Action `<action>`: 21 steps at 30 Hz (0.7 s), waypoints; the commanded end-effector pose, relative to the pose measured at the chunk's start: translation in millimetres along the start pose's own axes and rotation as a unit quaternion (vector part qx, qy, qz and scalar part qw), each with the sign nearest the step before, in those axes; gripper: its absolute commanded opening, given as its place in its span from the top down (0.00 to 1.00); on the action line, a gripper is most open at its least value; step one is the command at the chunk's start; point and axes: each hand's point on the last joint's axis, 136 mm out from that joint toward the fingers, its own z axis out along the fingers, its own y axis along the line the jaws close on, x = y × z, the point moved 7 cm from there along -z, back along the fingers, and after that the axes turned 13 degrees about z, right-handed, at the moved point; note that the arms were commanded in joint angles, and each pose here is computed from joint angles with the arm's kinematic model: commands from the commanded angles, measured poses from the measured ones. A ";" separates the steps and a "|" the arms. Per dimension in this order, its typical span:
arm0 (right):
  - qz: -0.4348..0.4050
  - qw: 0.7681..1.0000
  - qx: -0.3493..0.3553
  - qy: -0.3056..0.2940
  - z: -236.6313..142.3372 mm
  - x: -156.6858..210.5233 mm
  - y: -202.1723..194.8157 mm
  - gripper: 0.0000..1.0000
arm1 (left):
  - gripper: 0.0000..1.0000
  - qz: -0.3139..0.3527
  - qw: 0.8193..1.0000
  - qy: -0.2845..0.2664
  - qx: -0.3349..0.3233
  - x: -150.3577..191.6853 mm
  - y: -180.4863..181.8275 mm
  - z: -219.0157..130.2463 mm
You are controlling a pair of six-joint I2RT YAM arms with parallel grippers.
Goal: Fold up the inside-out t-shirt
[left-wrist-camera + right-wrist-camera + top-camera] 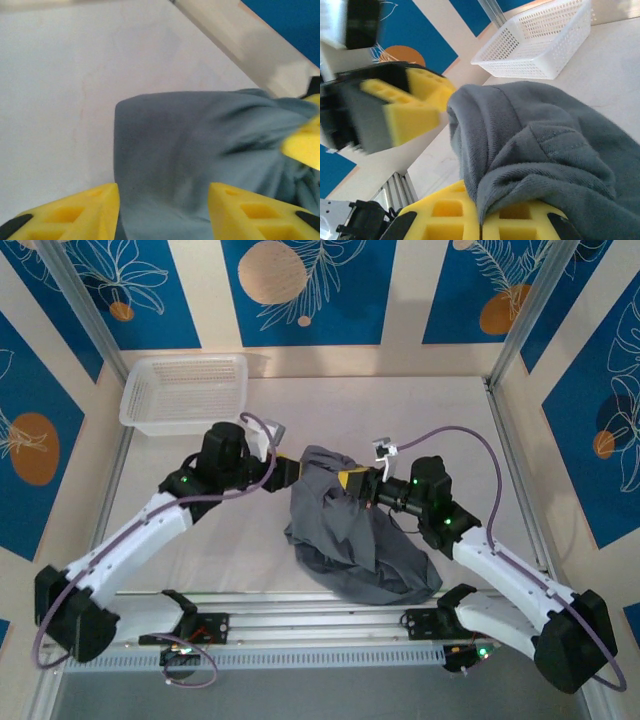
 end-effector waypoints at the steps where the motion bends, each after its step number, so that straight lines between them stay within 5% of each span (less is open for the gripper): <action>1: -0.001 0.999 -0.023 -0.028 -1.3 -21.3 18.3 1.00 | 0.48 0.082 0.991 0.007 -0.105 -3.3 -8.5 -15.1; 4: 0.012 0.999 -0.019 -0.024 1.0 -22.0 17.1 1.00 | 0.47 0.134 0.971 0.038 -0.192 1.8 -12.6 -11.6; 7: 0.022 0.999 -0.017 -0.021 1.4 -22.6 17.3 1.00 | 0.48 0.180 0.975 0.050 -0.117 -0.1 -40.3 5.1; 10: 0.028 0.999 -0.012 -0.017 1.4 -23.1 17.4 1.00 | 0.48 0.157 0.985 0.050 -0.043 -6.6 -58.0 23.8; 16: 0.039 0.999 -0.021 -0.005 1.6 -20.1 20.8 1.00 | 0.46 0.115 0.986 0.076 -0.098 -5.5 -46.3 55.8; 21: 0.042 0.999 -0.022 0.005 2.6 -18.7 22.5 1.00 | 0.46 0.109 0.988 0.083 -0.066 -4.2 -50.3 70.5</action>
